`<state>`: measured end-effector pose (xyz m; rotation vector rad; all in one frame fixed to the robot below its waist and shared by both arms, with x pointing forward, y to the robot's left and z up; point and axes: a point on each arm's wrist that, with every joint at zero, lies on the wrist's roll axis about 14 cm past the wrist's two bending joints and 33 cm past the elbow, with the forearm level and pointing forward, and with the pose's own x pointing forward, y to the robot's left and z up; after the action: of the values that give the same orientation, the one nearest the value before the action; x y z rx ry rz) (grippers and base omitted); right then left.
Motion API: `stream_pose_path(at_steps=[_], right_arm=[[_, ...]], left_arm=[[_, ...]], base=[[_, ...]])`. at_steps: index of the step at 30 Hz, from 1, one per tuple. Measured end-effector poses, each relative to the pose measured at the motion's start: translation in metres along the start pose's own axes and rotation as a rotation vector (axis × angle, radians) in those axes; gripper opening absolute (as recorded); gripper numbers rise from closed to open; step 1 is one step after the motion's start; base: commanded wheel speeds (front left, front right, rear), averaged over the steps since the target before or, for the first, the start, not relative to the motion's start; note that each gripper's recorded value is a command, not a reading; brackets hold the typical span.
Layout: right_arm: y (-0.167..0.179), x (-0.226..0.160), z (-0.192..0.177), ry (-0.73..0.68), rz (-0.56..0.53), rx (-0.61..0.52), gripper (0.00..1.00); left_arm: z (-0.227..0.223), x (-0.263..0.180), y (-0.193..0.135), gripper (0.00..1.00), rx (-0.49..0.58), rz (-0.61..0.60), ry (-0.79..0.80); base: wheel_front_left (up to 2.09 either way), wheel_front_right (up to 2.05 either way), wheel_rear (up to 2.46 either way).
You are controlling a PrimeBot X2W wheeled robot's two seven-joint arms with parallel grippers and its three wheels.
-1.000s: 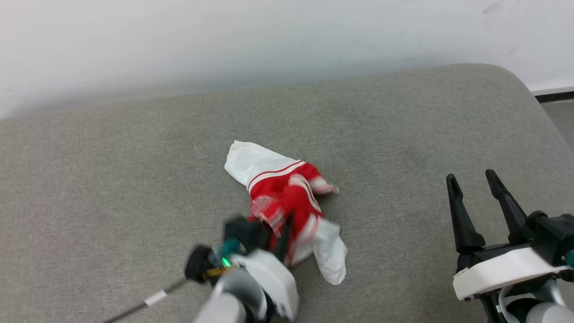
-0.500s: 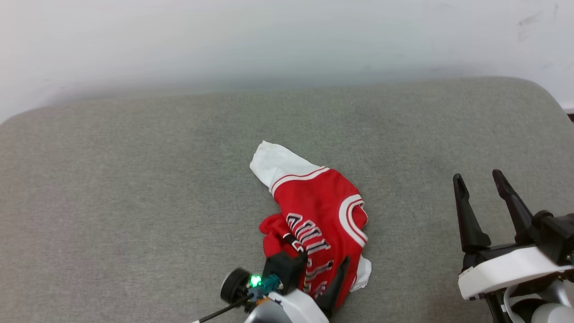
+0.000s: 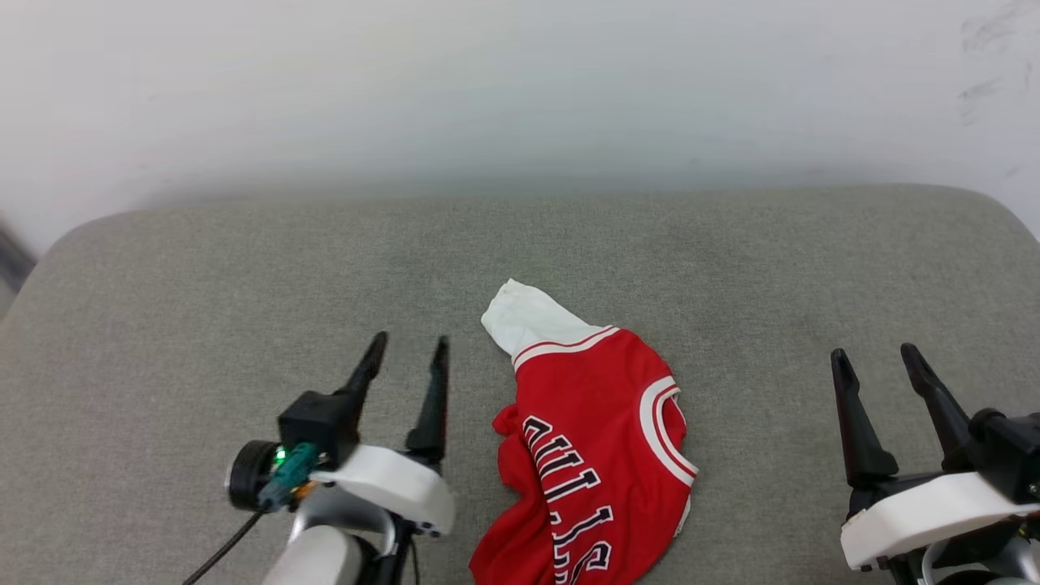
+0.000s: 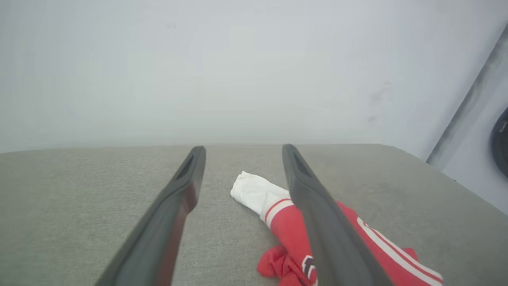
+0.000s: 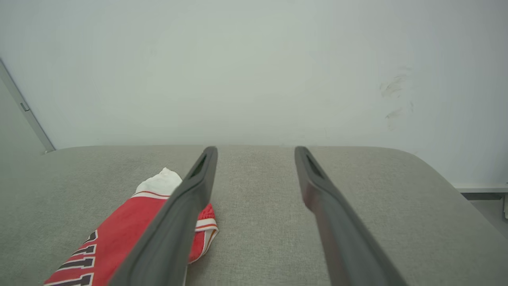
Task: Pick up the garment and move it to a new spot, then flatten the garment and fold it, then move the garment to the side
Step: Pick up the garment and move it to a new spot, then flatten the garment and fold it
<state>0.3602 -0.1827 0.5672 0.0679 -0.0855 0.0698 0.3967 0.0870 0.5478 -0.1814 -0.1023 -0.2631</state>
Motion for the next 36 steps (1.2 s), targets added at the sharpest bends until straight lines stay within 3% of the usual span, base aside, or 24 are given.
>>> stream_pose_path(at_steps=[9, 26, 29, 32, 36], right_arm=[[-0.004, -0.011, -0.006, 0.031, -0.016, -0.007, 1.00], [-0.005, -0.014, -0.010, 0.066, -0.019, -0.014, 1.00], [-0.015, -0.017, -0.030, 0.167, -0.048, -0.003, 1.00], [-0.023, -0.026, -0.067, 0.368, -0.071, 0.004, 1.00], [-0.010, -0.032, -0.099, 0.591, -0.029, -0.001, 1.00]], left_arm=[[0.010, -0.029, 0.068, 1.00, 0.101, 0.170, 0.021], [0.009, -0.039, 0.062, 1.00, 0.087, 0.173, 0.039], [0.009, -0.039, 0.061, 1.00, 0.086, 0.172, 0.039], [0.010, -0.041, 0.061, 1.00, 0.080, 0.181, 0.034], [0.008, -0.043, 0.065, 1.00, 0.082, 0.194, 0.033]], base=[[0.00, 0.00, 0.00], [0.00, 0.00, 0.00], [0.00, 0.00, 0.00], [0.00, 0.00, 0.00], [0.00, 0.00, 0.00]])
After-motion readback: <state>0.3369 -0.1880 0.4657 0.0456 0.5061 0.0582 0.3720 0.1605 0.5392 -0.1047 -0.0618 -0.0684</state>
